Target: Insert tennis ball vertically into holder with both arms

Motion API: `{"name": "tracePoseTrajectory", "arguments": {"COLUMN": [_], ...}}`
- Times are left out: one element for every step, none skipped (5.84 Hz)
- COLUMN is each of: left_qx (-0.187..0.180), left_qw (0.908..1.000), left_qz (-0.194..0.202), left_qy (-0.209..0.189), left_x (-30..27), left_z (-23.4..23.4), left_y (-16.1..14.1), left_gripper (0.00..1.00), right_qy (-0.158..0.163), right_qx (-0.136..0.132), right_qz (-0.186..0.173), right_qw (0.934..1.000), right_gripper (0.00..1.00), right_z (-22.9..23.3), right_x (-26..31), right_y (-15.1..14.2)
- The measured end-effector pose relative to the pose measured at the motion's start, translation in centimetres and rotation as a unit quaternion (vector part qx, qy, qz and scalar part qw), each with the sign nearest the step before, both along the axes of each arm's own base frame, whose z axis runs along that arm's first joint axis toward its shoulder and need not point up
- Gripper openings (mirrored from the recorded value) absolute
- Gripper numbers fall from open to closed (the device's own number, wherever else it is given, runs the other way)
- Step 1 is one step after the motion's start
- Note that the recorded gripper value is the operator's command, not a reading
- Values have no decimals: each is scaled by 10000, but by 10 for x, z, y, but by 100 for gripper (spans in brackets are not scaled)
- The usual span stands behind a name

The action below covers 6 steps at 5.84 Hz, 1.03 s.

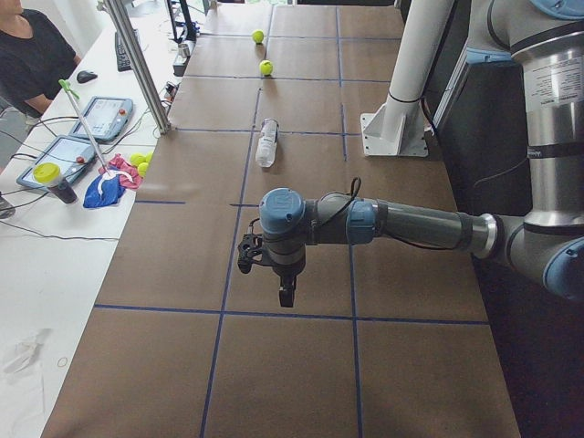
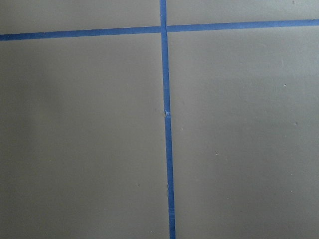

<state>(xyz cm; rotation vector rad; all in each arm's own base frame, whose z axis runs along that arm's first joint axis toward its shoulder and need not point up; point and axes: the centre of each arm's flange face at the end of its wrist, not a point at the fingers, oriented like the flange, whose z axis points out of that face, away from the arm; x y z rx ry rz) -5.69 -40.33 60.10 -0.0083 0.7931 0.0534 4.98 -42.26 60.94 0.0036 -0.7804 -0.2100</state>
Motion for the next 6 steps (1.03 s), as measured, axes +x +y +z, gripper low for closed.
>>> {"name": "tracePoseTrajectory", "arguments": {"left_qx": [-24,-60,-73,-68,-64,-20], "left_qw": [10000,9999,9999,9999,9999,9998], "left_qz": [-8,-16,-13,-6,-3,4], "left_qy": [46,109,139,151,156,173], "left_x": [1,2,2,2,2,3], "left_z": [1,3,4,5,4,2], "left_y": [0,0,0,0,0,0], "left_gripper": [100,100,100,100,100,100], "right_qy": [32,46,49,48,44,31], "right_qx": [15,29,20,-9,-38,-48], "right_qz": [-14,-29,-27,-15,-9,3], "right_qw": [10000,10000,10000,10000,10000,10000], "right_gripper": [100,100,100,100,100,100], "right_z": [0,1,1,2,4,4], "right_x": [0,1,1,1,1,1], "right_y": [-1,-1,-1,0,4,7]}}
